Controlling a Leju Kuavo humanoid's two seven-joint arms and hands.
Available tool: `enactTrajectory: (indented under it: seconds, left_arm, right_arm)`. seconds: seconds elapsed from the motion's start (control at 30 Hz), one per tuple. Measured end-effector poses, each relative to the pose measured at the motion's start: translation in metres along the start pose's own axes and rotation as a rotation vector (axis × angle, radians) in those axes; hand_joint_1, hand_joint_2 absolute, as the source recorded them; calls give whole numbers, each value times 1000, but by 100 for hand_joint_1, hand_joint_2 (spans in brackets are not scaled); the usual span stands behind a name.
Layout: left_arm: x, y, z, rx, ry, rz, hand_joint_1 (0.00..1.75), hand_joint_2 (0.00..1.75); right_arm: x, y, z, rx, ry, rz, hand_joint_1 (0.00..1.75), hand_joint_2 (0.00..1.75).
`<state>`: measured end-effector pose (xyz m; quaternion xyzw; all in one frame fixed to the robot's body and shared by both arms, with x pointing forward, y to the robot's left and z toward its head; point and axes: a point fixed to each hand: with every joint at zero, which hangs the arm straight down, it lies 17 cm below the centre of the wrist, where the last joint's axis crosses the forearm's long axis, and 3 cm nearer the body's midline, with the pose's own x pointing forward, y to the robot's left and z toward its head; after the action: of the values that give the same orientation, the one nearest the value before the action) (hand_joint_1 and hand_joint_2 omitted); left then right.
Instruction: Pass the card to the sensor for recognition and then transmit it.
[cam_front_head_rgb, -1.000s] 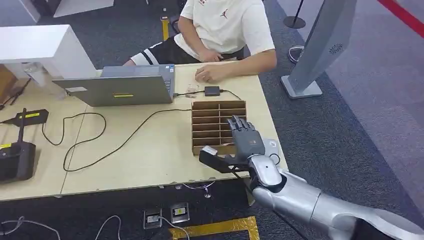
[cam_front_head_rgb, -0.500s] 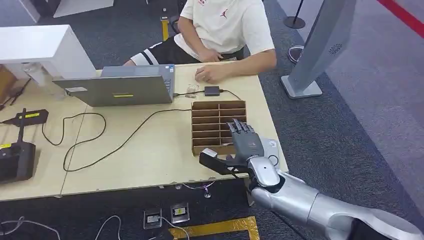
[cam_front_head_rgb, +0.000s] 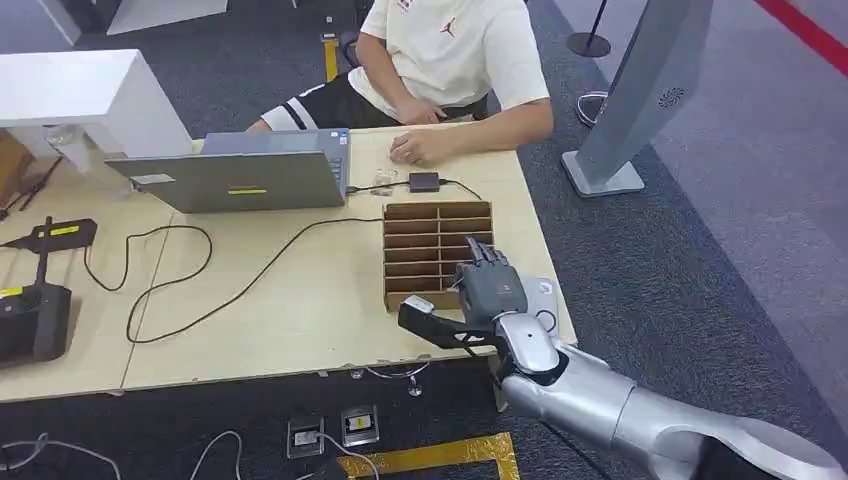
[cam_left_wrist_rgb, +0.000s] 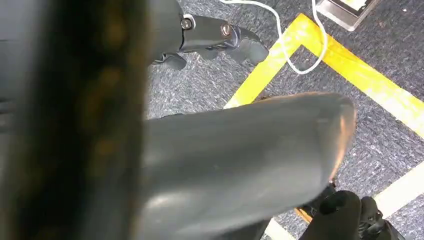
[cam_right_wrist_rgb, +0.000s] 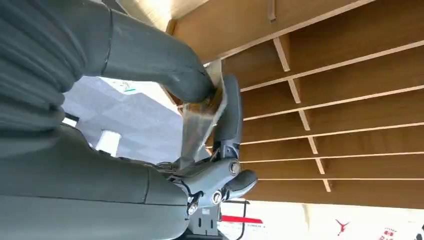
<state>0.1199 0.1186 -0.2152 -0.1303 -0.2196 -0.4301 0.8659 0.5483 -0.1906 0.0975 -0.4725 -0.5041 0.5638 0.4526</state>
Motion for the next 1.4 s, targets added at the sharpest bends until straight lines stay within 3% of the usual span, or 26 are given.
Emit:
enactTrajectory:
  seconds: [0.2, 0.33, 0.43, 0.57, 0.67, 0.73, 0.8, 1.4]
  left_arm:
    - [0, 0, 0, 0, 0, -2, 0, 0]
    - [0, 0, 0, 0, 0, 0, 0, 0]
    - [0, 0, 0, -2, -1, 5, 0, 0]
    - [0, -1, 0, -2, -1, 7, 0, 0]
    - [0, -1, 0, -2, -1, 7, 0, 0]
    - [0, 0, 0, -2, -1, 5, 0, 0]
    - [0, 0, 0, -1, -1, 5, 0, 0]
    - [9, 6, -1, 3, -13, -5, 0, 0]
  right_arm:
    - [-2, 3, 1, 4, 6, 1, 131, 175]
    - [-3, 5, 1, 7, 8, 2, 145, 175]
    - [-3, 5, 1, 8, 9, 3, 134, 175]
    - [-3, 5, 1, 6, 7, 6, 134, 175]
    - [-1, 2, 0, -1, 2, 10, 150, 175]
    - [0, -3, -2, -11, -1, 12, 175, 175]
    - [0, -10, -6, -23, -2, 14, 175, 175]
    - [-16, -162, -43, -325, 44, 19, 175, 175]
